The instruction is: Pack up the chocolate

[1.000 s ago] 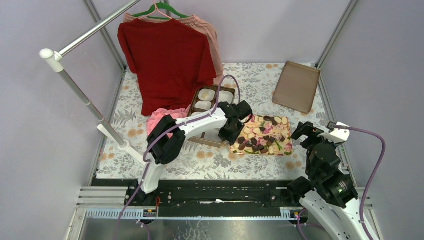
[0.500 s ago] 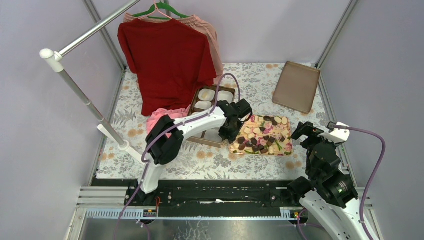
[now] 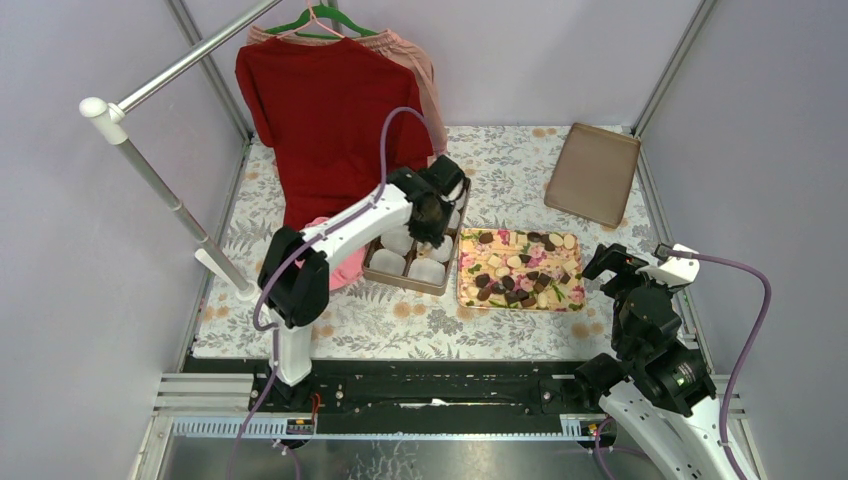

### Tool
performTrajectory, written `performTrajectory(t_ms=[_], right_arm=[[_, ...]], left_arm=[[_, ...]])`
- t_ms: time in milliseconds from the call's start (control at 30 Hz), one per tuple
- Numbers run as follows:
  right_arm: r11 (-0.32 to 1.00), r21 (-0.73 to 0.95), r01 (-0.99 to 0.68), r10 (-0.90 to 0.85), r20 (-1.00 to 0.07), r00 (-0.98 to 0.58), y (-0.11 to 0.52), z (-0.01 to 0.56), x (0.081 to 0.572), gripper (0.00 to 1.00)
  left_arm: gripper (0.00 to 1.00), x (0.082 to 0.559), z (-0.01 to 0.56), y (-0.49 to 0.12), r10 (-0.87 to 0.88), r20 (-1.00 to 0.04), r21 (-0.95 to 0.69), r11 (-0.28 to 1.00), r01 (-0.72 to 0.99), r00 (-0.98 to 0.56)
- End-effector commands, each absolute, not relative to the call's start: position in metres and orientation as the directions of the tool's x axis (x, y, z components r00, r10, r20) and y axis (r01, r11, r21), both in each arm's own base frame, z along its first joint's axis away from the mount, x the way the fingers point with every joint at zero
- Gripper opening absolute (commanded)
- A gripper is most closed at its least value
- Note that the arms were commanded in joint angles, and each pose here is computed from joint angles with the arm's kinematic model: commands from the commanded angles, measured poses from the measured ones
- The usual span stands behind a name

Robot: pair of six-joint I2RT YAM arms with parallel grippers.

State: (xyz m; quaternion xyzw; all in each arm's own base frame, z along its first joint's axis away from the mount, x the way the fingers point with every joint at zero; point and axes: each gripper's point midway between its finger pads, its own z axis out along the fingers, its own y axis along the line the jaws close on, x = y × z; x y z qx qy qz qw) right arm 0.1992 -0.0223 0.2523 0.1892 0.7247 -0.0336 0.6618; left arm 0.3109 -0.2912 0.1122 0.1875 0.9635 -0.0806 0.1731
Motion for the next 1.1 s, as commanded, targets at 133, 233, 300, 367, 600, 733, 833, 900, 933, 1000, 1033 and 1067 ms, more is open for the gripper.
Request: performTrajectory(t_ms=[133,233,300,367,600,733,833,900,933,1000,1033,1067], right_arm=[[0.92,0.217,0.326,0.236,-0.972,-0.02,-0.023,0.26,0.202,1.0],[0.919,0.216,0.328,0.236,-0.972,-0.019,-0.024,0.259,0.201,1.0],[0.918,0.218,0.331,0.237,-0.971,-0.016,-0.025,0.26,0.201,1.0],[0.917,0.217,0.335,0.236,-0.972,-0.017,-0.025,0.259,0.201,1.0],[0.915,0.22,0.337,0.238,-0.971,-0.013,-0.026,0.26,0.2,1.0],[0.915,0.219,0.338,0.237,-0.971,-0.014,-0.026,0.26,0.2,1.0],[0.916,0.221,0.336,0.238,-0.971,-0.012,-0.026,0.26,0.2,1.0],[0.916,0.219,0.337,0.237,-0.971,-0.013,-0.026,0.26,0.2,1.0],[0.916,0.219,0.336,0.237,-0.971,-0.014,-0.026,0.26,0.2,1.0],[0.915,0.221,0.337,0.238,-0.971,-0.012,-0.026,0.26,0.2,1.0],[0.916,0.219,0.336,0.237,-0.971,-0.014,-0.026,0.26,0.2,1.0],[0.915,0.22,0.337,0.238,-0.971,-0.012,-0.026,0.26,0.2,1.0]], left_arm=[[0.2,0.358,0.132,-0.229,0.253,-0.403,-0.026,0.957,0.287,-0.88],[0.21,0.372,0.128,-0.214,0.239,-0.391,-0.021,0.963,0.268,-0.889],[0.22,0.381,0.122,-0.207,0.232,-0.378,-0.016,0.966,0.257,-0.896],[0.22,0.39,0.119,-0.201,0.225,-0.373,-0.018,0.968,0.249,-0.9],[0.23,0.409,0.103,-0.195,0.214,-0.335,-0.028,0.971,0.236,-0.918],[0.24,0.414,0.093,-0.197,0.215,-0.317,-0.034,0.971,0.238,-0.924],[0.25,0.414,0.088,-0.197,0.217,-0.302,-0.038,0.97,0.239,-0.928],[0.26,0.413,0.086,-0.197,0.219,-0.294,-0.036,0.97,0.24,-0.93],[0.26,0.413,0.085,-0.197,0.221,-0.29,-0.036,0.97,0.241,-0.931],[0.28,0.412,0.083,-0.196,0.222,-0.283,-0.033,0.97,0.241,-0.933],[0.28,0.411,0.082,-0.196,0.223,-0.28,-0.032,0.97,0.241,-0.934],[0.29,0.411,0.081,-0.195,0.223,-0.276,-0.031,0.97,0.241,-0.935]])
